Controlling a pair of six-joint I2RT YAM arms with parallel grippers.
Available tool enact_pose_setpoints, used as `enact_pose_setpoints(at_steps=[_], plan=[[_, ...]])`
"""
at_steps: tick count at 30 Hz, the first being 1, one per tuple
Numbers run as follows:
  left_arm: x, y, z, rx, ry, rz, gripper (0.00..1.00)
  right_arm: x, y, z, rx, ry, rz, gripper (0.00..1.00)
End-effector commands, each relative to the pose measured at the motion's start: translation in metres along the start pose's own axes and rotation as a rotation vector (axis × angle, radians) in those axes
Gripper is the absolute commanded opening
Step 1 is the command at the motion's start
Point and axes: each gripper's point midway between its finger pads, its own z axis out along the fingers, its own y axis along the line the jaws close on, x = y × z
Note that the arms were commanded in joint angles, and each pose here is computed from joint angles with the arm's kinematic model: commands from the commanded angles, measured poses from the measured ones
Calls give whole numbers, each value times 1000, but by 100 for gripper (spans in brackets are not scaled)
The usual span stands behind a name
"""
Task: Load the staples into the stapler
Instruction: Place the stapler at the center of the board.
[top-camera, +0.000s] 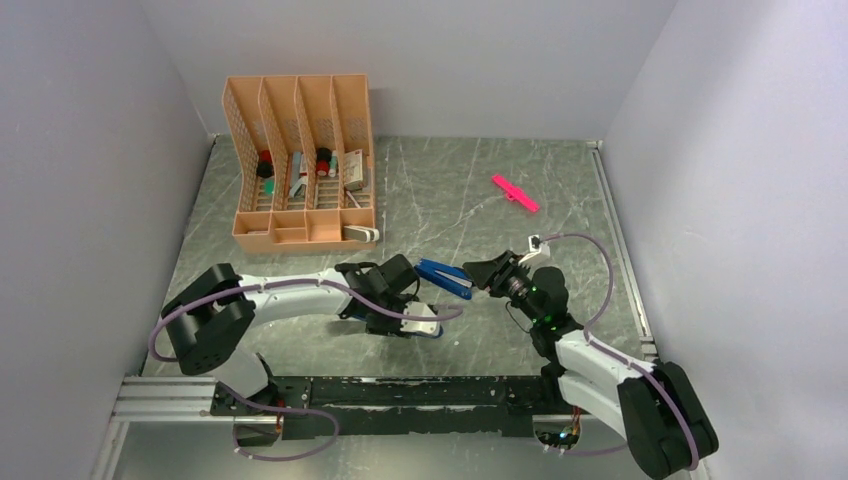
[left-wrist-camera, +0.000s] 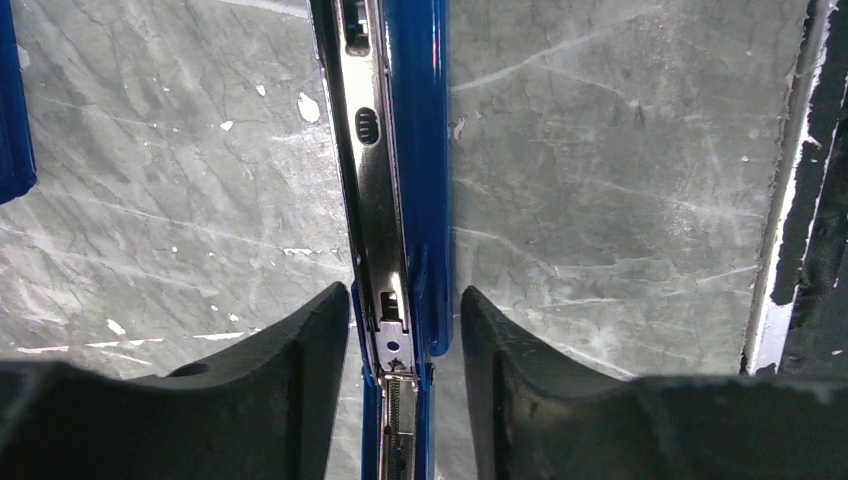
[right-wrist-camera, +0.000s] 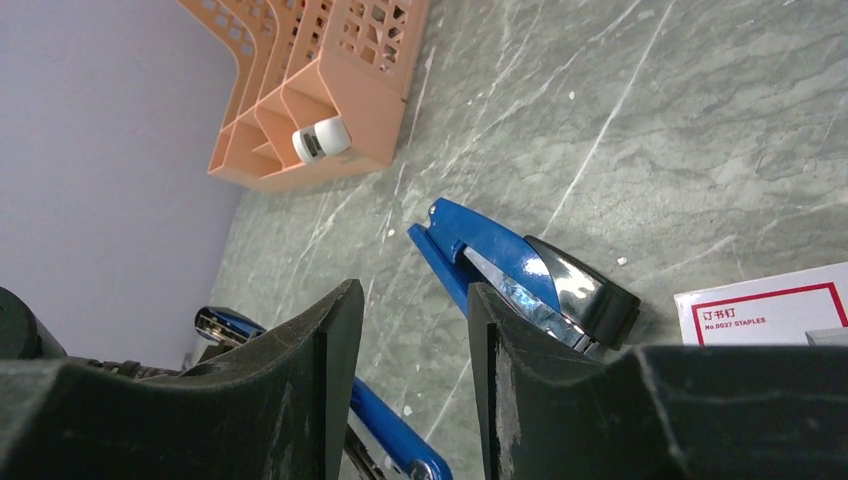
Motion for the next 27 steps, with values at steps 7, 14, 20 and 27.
enact_pose_setpoints(at_steps=[7,14,20,27], plan=[[-23,24,-33,-146,-112,6,61,-9,14,5,-56,20,-114,46],[-59,36,-89,-323,-369,-85,64,13,27,15,-87,187,-330,47],[-61,47,-130,-509,-558,-326,62,65,59,27,-188,379,-579,49],[-66,43,-174,-548,-844,-748,48,140,73,27,-362,649,-733,51]])
